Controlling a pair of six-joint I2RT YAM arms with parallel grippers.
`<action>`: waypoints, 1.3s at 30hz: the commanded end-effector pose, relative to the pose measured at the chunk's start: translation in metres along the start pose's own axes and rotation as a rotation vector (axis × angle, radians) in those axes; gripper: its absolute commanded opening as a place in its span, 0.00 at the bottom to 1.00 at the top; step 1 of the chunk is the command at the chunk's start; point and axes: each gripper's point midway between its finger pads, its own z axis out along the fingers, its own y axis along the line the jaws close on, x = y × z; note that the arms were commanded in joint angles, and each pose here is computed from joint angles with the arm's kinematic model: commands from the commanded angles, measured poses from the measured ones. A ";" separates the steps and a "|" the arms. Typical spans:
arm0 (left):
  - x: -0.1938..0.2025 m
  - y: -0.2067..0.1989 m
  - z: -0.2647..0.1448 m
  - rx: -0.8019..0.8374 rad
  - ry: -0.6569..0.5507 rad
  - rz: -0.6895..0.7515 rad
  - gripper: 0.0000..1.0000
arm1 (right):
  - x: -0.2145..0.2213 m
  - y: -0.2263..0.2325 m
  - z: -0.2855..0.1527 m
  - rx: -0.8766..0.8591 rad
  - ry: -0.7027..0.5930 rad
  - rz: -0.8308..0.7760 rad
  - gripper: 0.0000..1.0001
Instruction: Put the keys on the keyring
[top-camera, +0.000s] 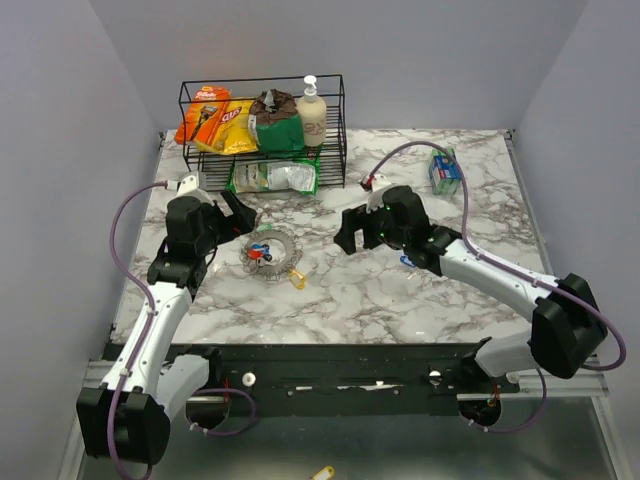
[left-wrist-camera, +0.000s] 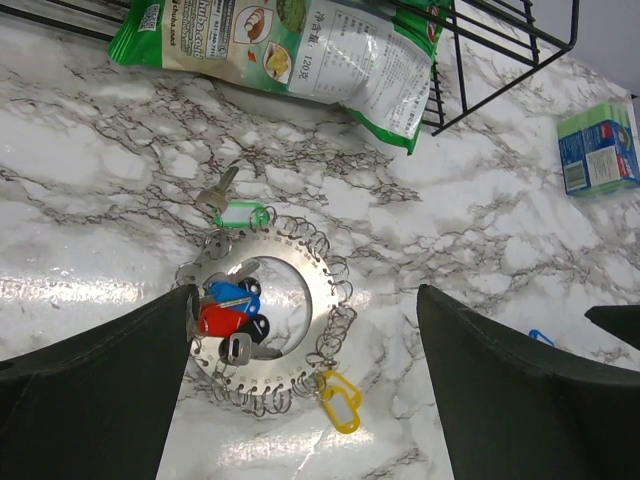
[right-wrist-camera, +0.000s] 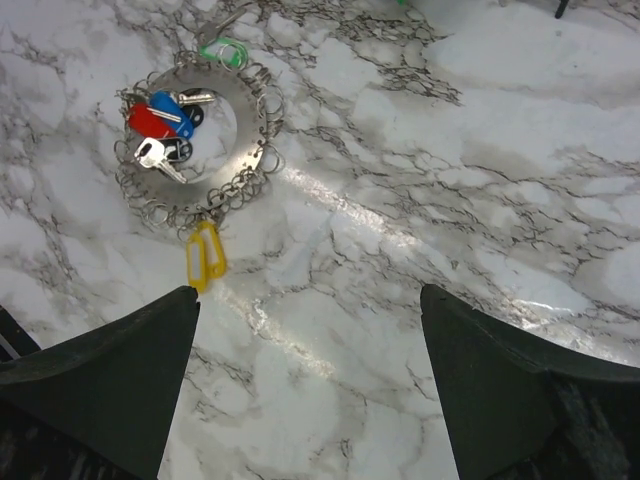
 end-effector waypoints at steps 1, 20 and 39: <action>0.006 0.009 0.000 -0.031 0.013 -0.005 0.99 | 0.002 0.021 0.018 -0.042 0.061 -0.070 1.00; 0.063 0.017 0.031 -0.018 0.276 -0.062 0.99 | 0.033 0.070 0.119 -0.197 0.247 0.038 0.90; 0.087 0.003 0.047 0.099 0.383 -0.087 0.99 | 0.051 0.061 0.133 -0.242 0.292 0.142 0.74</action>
